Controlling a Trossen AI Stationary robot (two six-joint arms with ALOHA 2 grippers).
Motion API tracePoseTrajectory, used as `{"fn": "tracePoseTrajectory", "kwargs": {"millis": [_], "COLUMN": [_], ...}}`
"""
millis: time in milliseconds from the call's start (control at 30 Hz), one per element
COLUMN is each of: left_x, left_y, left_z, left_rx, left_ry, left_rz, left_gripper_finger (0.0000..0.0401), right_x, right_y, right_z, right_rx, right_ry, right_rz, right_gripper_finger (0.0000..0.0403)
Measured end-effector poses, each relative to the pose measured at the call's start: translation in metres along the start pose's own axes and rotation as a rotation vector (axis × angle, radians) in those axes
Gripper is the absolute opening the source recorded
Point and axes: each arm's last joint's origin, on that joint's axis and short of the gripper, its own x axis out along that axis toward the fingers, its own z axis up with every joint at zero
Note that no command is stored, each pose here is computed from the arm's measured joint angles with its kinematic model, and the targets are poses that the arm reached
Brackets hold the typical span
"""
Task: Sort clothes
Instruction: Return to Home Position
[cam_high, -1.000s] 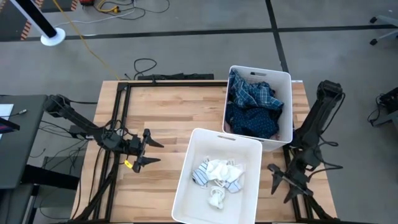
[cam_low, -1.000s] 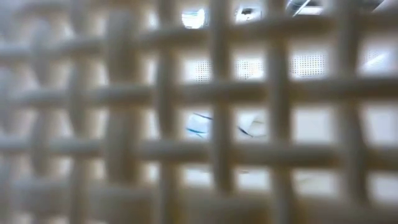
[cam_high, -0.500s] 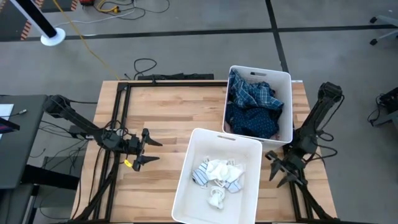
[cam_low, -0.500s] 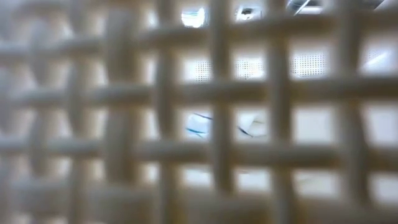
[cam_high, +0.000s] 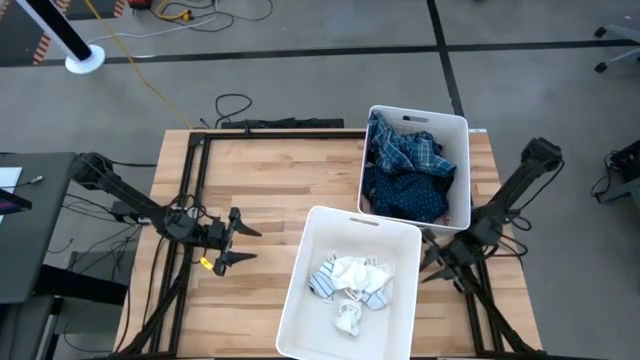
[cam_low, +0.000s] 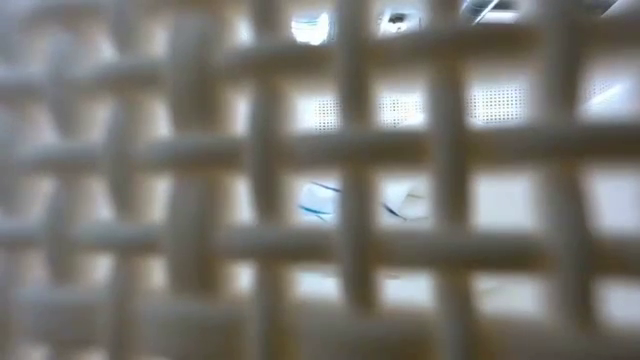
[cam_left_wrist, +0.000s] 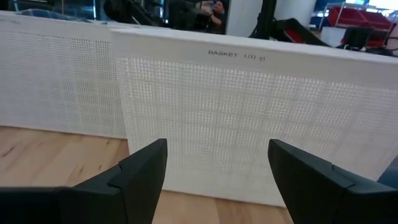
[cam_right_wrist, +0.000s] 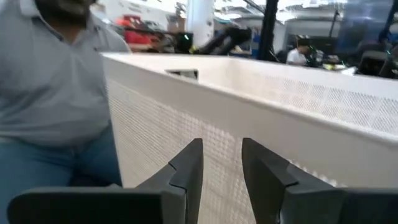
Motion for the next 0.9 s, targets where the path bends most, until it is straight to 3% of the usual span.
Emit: {"fn": "tracePoseTrajectory", "kwargs": {"millis": [567,900], "left_x": [0.000,-0.004], "left_y": [0.001,0.004], "left_z": [-0.006,-0.026], "left_rx": [0.024,0.109], "left_ry": [0.060,0.260], "left_rz": [0.006,0.027], "left_gripper_finger": [0.0274,0.0274], "right_x": [-0.004,-0.008], "right_y": [-0.003,-0.003], "right_z": [-0.030,-0.040], "right_rx": [-0.080,-0.106], "right_ry": [0.309,0.418], "right_rz": [-0.011,0.005], "right_gripper_finger": [0.0126,0.0126]}}
